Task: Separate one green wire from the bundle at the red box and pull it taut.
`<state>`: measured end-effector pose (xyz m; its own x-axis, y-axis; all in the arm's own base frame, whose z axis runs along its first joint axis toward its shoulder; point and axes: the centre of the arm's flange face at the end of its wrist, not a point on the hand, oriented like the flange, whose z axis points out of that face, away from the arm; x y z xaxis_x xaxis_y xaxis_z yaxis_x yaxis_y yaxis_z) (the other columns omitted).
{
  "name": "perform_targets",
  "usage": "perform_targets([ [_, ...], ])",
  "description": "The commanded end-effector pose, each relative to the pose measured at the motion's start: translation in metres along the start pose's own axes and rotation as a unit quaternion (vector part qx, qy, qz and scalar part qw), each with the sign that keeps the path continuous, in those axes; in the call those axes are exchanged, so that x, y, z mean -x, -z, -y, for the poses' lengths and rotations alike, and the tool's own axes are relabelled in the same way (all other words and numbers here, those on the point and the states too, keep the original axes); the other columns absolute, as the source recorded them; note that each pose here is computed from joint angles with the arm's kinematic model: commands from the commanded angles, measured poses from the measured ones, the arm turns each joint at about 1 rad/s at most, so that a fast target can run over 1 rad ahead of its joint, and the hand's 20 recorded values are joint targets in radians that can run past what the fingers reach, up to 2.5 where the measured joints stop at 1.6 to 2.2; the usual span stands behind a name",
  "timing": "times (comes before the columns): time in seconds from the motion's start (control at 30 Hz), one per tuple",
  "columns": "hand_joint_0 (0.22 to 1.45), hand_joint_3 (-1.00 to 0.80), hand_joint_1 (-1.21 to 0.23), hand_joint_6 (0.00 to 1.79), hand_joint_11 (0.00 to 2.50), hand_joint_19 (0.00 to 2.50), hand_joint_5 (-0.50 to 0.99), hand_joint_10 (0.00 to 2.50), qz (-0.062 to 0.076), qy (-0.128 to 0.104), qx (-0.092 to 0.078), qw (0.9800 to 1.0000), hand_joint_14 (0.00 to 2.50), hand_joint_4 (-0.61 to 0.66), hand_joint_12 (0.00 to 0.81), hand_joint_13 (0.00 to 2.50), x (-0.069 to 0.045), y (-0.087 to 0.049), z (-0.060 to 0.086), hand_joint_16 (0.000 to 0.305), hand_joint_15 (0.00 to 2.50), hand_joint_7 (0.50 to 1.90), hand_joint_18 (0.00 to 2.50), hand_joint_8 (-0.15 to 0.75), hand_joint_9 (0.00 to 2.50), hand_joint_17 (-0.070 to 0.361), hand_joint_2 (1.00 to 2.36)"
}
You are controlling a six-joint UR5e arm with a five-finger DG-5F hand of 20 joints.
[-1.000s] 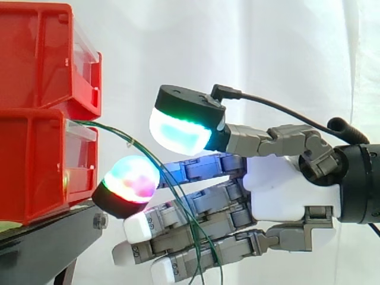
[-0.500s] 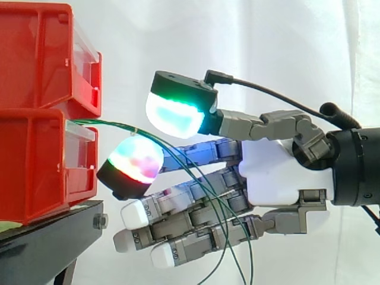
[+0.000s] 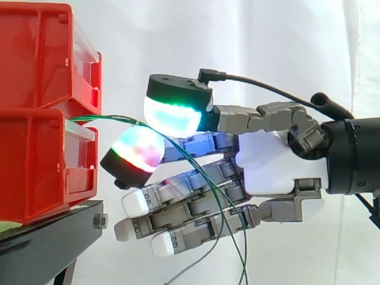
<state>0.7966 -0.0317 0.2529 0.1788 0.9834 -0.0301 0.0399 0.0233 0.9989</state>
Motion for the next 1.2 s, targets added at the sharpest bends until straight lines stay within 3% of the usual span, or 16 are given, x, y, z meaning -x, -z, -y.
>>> perform_targets([
  [0.0,0.58,-0.23,-0.71,0.88,0.39,0.38,-0.15,0.01,0.000,0.001,-0.002,1.0000,0.01,0.16,0.336,0.46,0.0004,0.0001,-0.0020,0.050,0.19,0.96,0.51,0.279,0.72,0.112,1.02],
  [0.13,0.58,-0.31,-0.75,0.89,0.39,0.38,-0.15,0.02,0.000,0.001,-0.003,1.0000,0.01,0.18,0.335,0.46,0.0003,-0.0002,-0.0014,0.050,0.19,0.92,0.51,0.279,0.72,0.113,1.01],
  [0.23,0.54,-0.42,-0.56,0.88,0.39,0.39,-0.14,0.01,0.000,0.001,-0.003,1.0000,0.01,0.18,0.342,0.46,0.0005,0.0002,-0.0019,0.051,0.19,0.92,0.51,0.284,0.74,0.115,1.01],
  [0.33,0.57,-0.41,-0.45,0.88,0.39,0.41,-0.14,0.01,0.001,0.001,-0.003,1.0000,0.01,0.18,0.339,0.46,0.0015,-0.0004,-0.0014,0.050,0.20,0.94,0.50,0.282,0.75,0.113,1.01],
  [0.5,0.57,-0.22,-0.60,0.88,0.40,0.39,-0.14,0.01,-0.001,0.001,-0.003,1.0000,0.01,0.18,0.342,0.46,0.0033,-0.0005,-0.0006,0.050,0.20,1.01,0.50,0.284,0.75,0.113,1.02],
  [0.73,0.58,-0.15,-0.73,0.89,0.40,0.39,-0.14,0.01,-0.002,0.001,-0.003,1.0000,0.01,0.13,0.339,0.46,0.0032,-0.0003,-0.0018,0.050,0.20,1.01,0.50,0.280,0.73,0.113,1.02],
  [0.87,0.59,-0.18,-0.79,0.90,0.40,0.40,-0.15,0.02,-0.001,0.001,-0.003,1.0000,0.01,0.10,0.335,0.46,0.0046,-0.0004,-0.0017,0.050,0.20,0.99,0.49,0.275,0.72,0.112,1.02],
  [1.03,0.61,-0.36,-0.86,0.91,0.41,0.39,-0.15,0.01,-0.003,0.001,-0.007,1.0000,0.01,0.13,0.328,0.46,0.0044,0.0004,-0.0009,0.048,0.20,0.92,0.49,0.266,0.71,0.109,1.01],
  [1.17,0.58,-0.47,-0.82,0.90,0.40,0.39,-0.14,0.02,-0.005,0.001,-0.008,1.0000,0.01,0.15,0.330,0.46,0.0039,0.0003,-0.0019,0.048,0.20,0.92,0.50,0.267,0.73,0.109,1.00],
])
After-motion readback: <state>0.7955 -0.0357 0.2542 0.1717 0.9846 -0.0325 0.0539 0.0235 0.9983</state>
